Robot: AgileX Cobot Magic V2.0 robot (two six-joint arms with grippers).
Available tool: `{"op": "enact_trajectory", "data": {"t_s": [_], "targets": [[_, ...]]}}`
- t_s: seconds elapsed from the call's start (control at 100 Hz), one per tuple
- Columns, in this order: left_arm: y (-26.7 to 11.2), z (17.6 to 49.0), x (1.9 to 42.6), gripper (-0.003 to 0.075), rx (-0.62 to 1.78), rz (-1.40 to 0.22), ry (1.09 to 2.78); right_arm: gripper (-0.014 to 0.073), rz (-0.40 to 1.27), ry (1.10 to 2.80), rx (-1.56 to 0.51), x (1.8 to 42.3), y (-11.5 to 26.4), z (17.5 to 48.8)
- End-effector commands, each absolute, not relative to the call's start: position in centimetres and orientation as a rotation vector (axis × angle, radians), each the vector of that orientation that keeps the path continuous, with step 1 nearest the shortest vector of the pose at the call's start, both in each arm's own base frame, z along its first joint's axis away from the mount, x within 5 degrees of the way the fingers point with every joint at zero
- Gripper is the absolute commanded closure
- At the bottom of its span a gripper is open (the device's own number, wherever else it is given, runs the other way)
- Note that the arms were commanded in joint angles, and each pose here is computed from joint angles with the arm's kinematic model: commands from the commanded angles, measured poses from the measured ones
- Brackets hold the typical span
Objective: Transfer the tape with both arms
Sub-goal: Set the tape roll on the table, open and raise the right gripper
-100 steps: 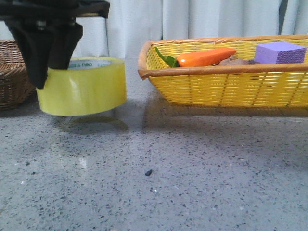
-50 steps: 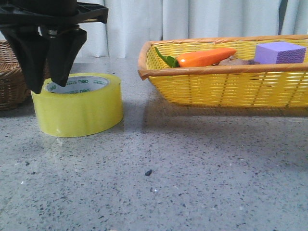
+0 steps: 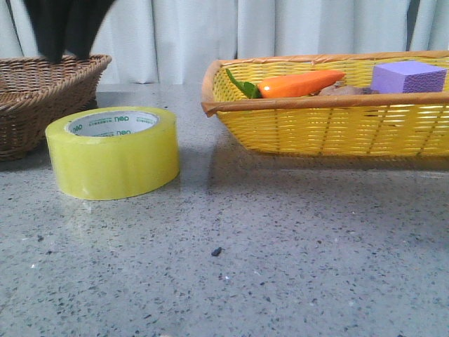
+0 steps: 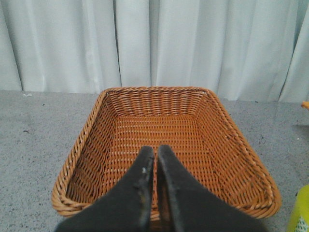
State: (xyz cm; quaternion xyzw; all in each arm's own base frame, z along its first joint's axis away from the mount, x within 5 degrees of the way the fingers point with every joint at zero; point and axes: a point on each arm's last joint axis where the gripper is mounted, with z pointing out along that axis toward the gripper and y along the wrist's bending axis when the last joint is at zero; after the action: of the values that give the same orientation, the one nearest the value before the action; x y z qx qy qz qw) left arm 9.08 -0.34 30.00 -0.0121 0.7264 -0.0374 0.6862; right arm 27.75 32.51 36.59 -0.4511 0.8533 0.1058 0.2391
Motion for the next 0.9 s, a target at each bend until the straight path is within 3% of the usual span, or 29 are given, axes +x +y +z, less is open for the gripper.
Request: {"op": "enact_trajectory", "data": {"t_s": [0.0,0.23,0.3,0.42,0.54,0.61,0.89], "targets": [[-0.3,32.4,9.1,0.0741,-0.033,-0.095,1.505,0.0664,0.287,2.251,-1.182,25.9,29.1,42.2],[-1.0,33.2,9.0,0.0737,0.018,-0.151,1.484,0.0669,0.28,2.16,-1.058,24.9,24.7,46.8],[-1.4,33.4,8.9,0.0706,0.053,-0.19,1.469,0.0669,0.258,2.132,-1.024,24.5,23.5,47.9],[-2.2,33.5,8.9,0.0565,0.113,-0.26,1.45,0.0669,0.236,2.077,-0.988,23.5,22.0,49.6],[-3.0,33.6,9.4,0.0367,0.17,-0.322,1.457,0.0669,0.251,2.025,-0.963,22.1,20.7,50.7],[-3.6,33.8,9.8,0.0305,0.202,-0.351,1.477,0.0669,0.248,2.006,-0.954,21.3,19.8,51.0],[-6.7,35.4,12.6,0.0295,0.329,-0.435,1.57,0.0669,0.252,1.909,-0.86,17.7,15.7,49.7]]}}
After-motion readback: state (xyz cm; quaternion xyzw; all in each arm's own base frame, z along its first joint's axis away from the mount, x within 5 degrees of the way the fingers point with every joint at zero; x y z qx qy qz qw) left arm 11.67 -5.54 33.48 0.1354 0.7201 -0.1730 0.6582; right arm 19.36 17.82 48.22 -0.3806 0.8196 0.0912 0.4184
